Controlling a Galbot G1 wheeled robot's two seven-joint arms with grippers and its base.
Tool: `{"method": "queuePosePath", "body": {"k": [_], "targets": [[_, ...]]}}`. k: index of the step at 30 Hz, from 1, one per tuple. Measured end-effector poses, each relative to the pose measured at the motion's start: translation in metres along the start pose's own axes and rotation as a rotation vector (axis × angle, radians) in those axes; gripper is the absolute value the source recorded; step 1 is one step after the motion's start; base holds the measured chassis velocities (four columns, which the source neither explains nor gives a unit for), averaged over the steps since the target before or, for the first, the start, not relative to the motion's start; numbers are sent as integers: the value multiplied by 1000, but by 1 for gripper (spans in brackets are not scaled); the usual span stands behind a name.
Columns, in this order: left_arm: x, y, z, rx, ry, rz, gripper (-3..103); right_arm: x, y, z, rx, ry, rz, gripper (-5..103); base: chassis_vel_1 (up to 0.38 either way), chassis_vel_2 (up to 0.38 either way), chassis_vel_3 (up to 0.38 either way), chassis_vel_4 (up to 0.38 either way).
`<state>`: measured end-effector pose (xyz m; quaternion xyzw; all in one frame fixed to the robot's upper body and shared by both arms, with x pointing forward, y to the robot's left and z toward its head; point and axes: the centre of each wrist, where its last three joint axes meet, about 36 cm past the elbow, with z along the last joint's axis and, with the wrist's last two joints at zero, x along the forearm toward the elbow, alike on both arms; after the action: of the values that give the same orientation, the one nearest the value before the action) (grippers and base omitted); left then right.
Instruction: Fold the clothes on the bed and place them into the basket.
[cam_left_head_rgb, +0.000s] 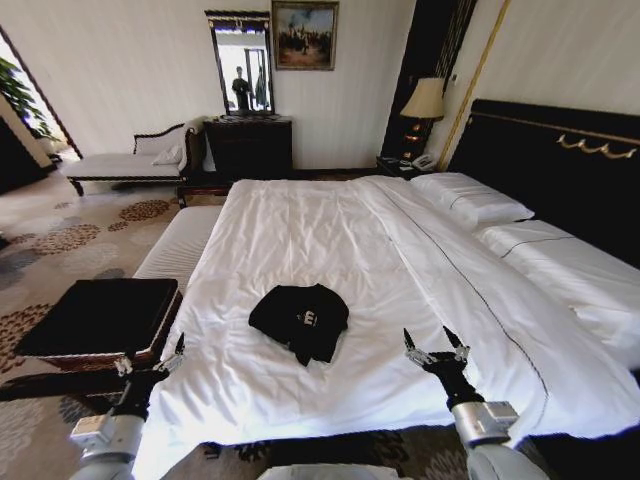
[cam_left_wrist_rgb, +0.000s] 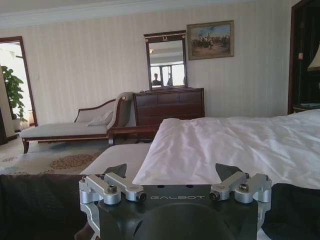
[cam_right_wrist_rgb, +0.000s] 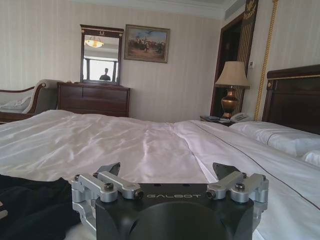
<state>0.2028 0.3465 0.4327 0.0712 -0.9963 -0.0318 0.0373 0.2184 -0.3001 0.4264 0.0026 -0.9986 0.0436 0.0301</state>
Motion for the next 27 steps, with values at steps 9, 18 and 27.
{"method": "queuePosePath", "body": {"k": [9,18,27], "targets": [[-1,-9,9,34,53,26,99,-11,0,-8,-91,14,-17,100,-19,0,15,1],[-23,-15,-4,36,99,89,99,-73,-27,-50,-293,96,-174,100,0,0,0,0],[-22,-35,-5,22,111,129,99,-153,-51,-50,-382,254,-307,100,0,0,0,0]]}}
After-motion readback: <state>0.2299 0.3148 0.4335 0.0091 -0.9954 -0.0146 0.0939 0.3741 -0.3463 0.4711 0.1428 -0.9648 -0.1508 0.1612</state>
